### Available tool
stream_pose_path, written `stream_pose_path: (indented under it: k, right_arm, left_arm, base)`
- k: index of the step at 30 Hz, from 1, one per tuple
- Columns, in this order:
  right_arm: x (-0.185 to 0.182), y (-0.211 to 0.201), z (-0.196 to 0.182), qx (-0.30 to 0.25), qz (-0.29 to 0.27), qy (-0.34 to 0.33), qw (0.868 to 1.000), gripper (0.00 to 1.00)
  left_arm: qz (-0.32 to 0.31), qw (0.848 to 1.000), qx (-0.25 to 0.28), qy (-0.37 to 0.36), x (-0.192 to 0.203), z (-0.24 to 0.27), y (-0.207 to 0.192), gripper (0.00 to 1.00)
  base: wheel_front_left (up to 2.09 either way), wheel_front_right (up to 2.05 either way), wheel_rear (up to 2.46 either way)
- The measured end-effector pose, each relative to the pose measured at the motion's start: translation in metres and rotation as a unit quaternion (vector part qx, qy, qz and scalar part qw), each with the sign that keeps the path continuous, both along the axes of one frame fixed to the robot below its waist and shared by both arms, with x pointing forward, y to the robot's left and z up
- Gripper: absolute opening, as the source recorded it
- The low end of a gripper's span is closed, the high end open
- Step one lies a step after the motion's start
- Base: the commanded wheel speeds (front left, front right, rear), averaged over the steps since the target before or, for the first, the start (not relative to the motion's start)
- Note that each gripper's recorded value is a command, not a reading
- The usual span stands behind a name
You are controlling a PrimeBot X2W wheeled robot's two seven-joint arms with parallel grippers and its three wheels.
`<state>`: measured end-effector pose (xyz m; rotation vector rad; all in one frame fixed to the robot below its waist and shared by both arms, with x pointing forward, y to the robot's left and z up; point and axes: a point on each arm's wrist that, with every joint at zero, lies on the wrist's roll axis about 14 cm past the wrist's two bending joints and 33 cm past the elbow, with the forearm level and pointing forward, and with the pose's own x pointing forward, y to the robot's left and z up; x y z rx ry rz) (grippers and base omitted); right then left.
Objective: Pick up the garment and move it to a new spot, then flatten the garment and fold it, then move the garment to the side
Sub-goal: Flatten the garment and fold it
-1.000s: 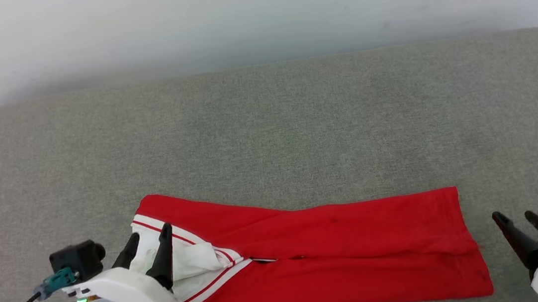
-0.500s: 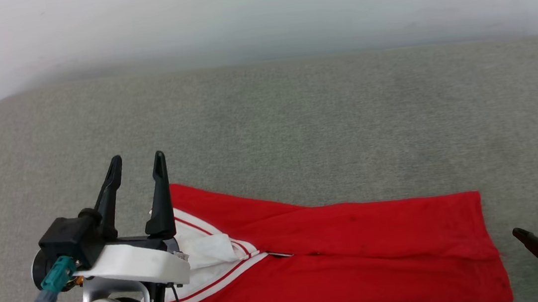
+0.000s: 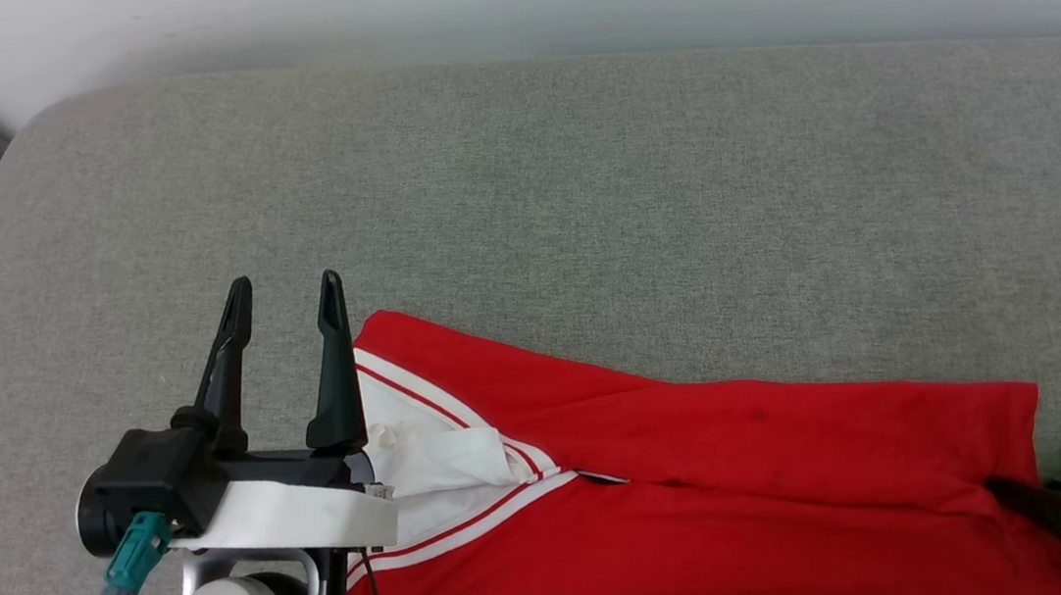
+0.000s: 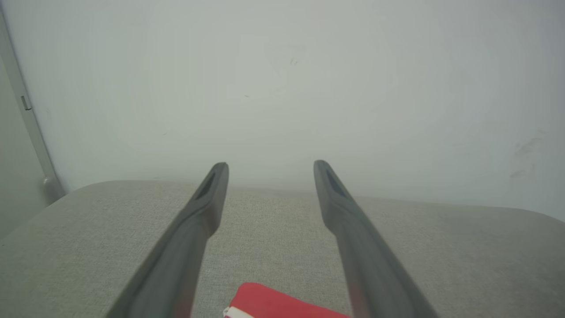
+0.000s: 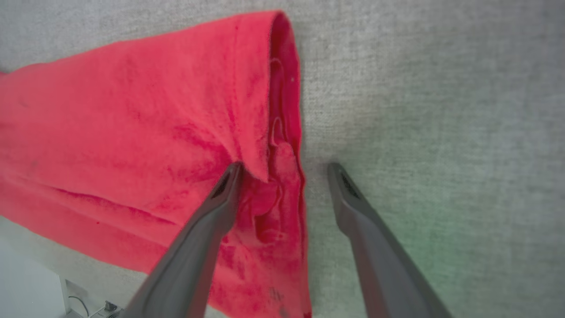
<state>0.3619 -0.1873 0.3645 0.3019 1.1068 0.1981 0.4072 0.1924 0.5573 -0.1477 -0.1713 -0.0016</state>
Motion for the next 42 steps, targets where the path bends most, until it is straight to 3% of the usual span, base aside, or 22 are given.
stream_pose_path:
  k: [2,11,16,24,30,34,36,42]
  right_arm:
    - [0.000,0.002,-0.001,0.002,0.003,0.004,1.000,0.00]
    - [0.003,0.010,0.020,0.008,0.018,-0.043,0.999,0.00]
    - [0.004,-0.004,0.040,-0.006,0.006,-0.081,0.997,0.00]
    - [-0.005,-0.073,0.063,-0.034,-0.094,-0.119,0.988,0.00]
    - [-0.026,-0.120,0.069,-0.040,-0.169,-0.104,0.979,0.00]
    - [-0.034,-0.107,0.060,0.022,-0.192,-0.061,0.979,0.00]
    - [-0.033,-0.086,0.058,0.083,-0.196,-0.044,0.976,0.00]
    - [-0.024,-0.019,0.070,0.255,-0.165,-0.016,0.953,0.00]
  left_arm:
    - [0.001,1.000,0.002,0.000,-0.001,-0.001,0.000,1.00]
    - [-0.011,1.000,0.018,0.006,-0.010,-0.004,-0.005,1.00]
    - [-0.015,1.000,0.019,0.014,-0.018,-0.007,-0.006,1.00]
    - [-0.028,0.999,0.015,0.012,-0.025,-0.005,-0.015,1.00]
    - [-0.040,0.999,0.012,0.013,-0.024,-0.006,-0.024,1.00]
    - [-0.049,0.999,0.011,0.017,-0.021,-0.010,-0.030,1.00]
    - [-0.051,0.998,0.011,0.020,-0.020,-0.011,-0.031,1.00]
    - [-0.055,0.998,0.011,0.025,-0.020,-0.015,-0.034,1.00]
  base:
    - [0.00,0.00,0.00]
    - [0.00,0.00,0.00]
    - [0.00,0.00,0.00]
    - [0.00,0.00,0.00]
    - [0.00,0.00,0.00]
    - [0.00,0.00,0.00]
    - [0.00,0.00,0.00]
    - [0.00,0.00,0.00]
